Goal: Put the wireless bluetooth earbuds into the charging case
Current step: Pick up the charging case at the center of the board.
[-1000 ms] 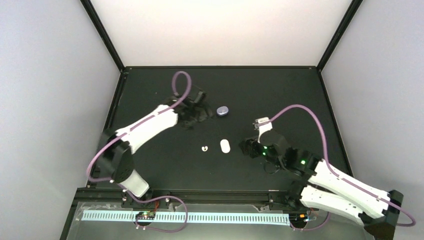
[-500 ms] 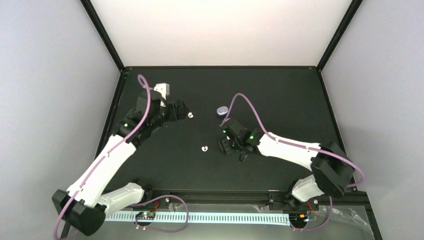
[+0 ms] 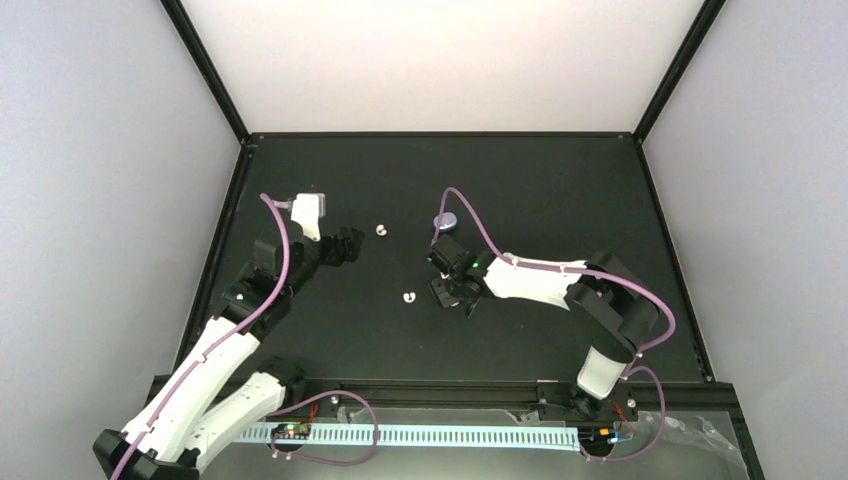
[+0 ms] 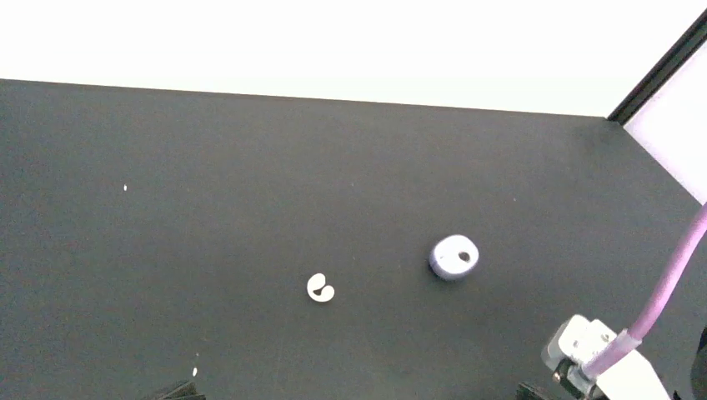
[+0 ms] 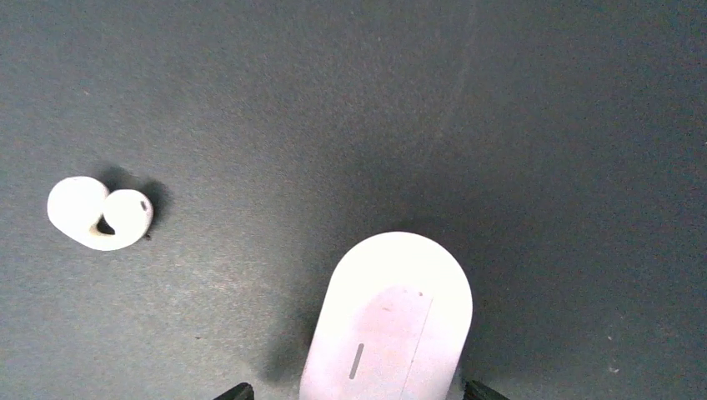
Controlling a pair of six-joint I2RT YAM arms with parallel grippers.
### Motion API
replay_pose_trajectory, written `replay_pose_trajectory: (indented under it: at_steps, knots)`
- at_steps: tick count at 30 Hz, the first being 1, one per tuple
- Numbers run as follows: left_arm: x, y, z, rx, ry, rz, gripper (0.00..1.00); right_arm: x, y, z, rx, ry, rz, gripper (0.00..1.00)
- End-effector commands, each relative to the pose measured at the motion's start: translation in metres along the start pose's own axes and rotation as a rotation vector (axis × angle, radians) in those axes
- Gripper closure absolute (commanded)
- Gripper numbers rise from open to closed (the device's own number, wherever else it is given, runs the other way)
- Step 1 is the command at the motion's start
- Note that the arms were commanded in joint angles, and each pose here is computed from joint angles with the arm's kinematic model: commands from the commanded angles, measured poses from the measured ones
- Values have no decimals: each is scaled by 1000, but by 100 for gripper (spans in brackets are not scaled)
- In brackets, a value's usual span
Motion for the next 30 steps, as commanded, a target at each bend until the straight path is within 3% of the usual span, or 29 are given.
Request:
replay_pose_trajectory:
  at_steps: [1, 8, 19, 30]
  knots:
    - [0, 0, 11, -2, -75, 17, 1, 6, -3, 6, -5, 2, -29, 36]
    - [1, 0, 10, -3, -65, 26, 1, 16, -6, 2, -10, 57, -80, 46]
    - [3, -1, 9, -18, -53, 15, 1, 32, -6, -20, -12, 172, -184, 51]
    - [3, -1, 8, -26, -45, 13, 1, 29, 4, -22, -4, 167, -162, 63]
Point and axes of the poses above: each gripper's point midway between its finger pads, its own x axis out along the fingers, its own y axis along the line the jaws close on, z = x × y, the point moved 8 cm from there along -x, back along the fingers, and after that the axes turned 12 degrees about -x, right-handed, at the moved point
